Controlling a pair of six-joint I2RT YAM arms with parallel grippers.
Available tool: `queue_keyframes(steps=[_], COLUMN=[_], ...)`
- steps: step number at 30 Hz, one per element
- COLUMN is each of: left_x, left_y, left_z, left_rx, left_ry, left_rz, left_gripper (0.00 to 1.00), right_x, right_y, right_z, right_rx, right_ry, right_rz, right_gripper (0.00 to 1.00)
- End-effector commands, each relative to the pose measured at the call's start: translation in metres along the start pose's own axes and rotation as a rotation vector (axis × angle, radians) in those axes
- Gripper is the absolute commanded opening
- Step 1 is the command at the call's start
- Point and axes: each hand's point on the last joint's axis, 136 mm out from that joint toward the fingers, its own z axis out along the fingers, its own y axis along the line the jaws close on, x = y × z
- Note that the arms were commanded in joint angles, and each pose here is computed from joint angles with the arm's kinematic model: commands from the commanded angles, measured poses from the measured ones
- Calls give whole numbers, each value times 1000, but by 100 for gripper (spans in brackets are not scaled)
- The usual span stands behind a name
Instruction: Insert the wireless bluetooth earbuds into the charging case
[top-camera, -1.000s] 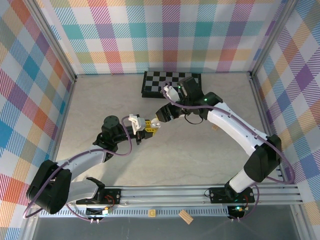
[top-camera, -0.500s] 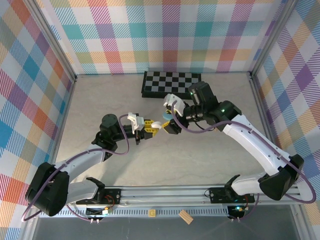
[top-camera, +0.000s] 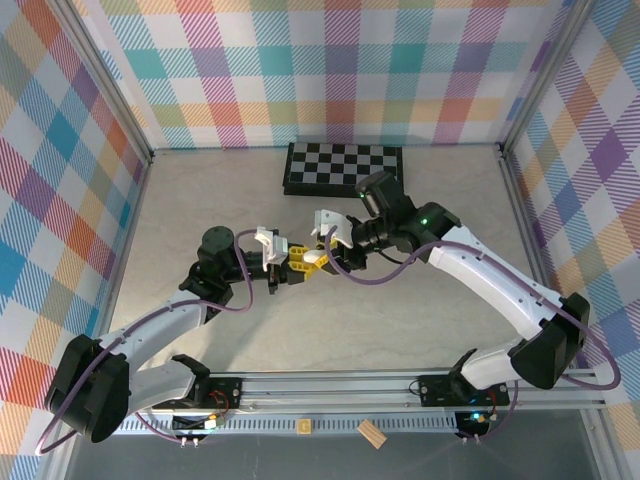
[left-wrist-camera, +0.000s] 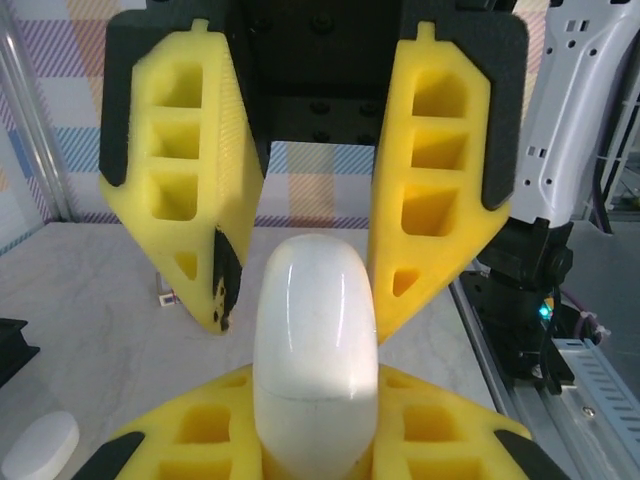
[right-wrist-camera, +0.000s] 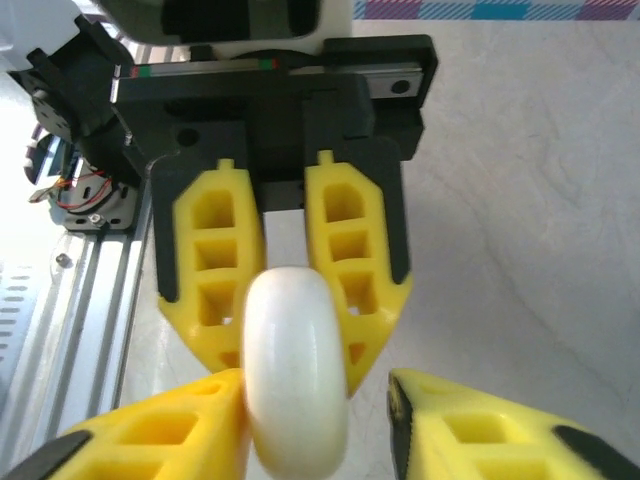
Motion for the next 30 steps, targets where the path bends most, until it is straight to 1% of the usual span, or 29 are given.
queue_keyframes(steps=[1, 2, 3, 4, 6, 8, 12, 14, 15, 16, 17, 19, 21, 26, 28, 30], left_x=[-23, -22, -22, -21, -21, -20, -14, -6, 1, 8, 16, 39, 58, 83, 88, 92], left_y=[-12, -11, -11, -10, -9, -5, 4, 9, 13, 17, 22, 32, 36, 39, 39, 40], left_z=[0, 0, 0, 0, 0, -1, -8, -11, -12, -14, -16, -19, -21, -18, -16, -14], left_rx=[52, 46, 41, 35, 24, -4, -108, -160, -193, -226, -265, -342, -373, -390, -387, -380], left_ry=[-40, -38, -39, -37, -39, -44, -62, -54, -44, -35, -17, 48, 109, 154, 159, 167], left_rz=[57, 58, 59, 58, 59, 64, 76, 71, 65, 62, 58, 50, 42, 11, 5, 0], left_gripper=[5, 6, 10, 15, 25, 39, 84, 92, 96, 100, 100, 100, 100, 100, 100, 100], right_x=[-11, -11, -12, -12, -12, -12, -5, 2, 8, 13, 20, 37, 53, 97, 111, 124], right_y=[0, 1, 1, 1, 1, -2, -20, -36, -45, -58, -64, -71, -76, -86, -88, -90], right_z=[-6, -6, -7, -7, -8, -8, -9, -11, -12, -14, -15, -11, -5, 9, 19, 31], right_rx=[6, 8, 10, 15, 22, 46, 125, 180, 214, 260, 268, 289, 297, 305, 266, 247], right_ry=[-35, -37, -41, -47, -58, -75, -113, -141, -158, -180, -194, -208, -226, -237, -266, -266], right_rz=[-39, -39, -37, -38, -28, -5, 116, 231, 311, 414, 510, 655, 781, 1083, 1183, 1254], right_gripper=[31, 27, 24, 22, 22, 21, 21, 21, 23, 22, 21, 22, 22, 23, 23, 23])
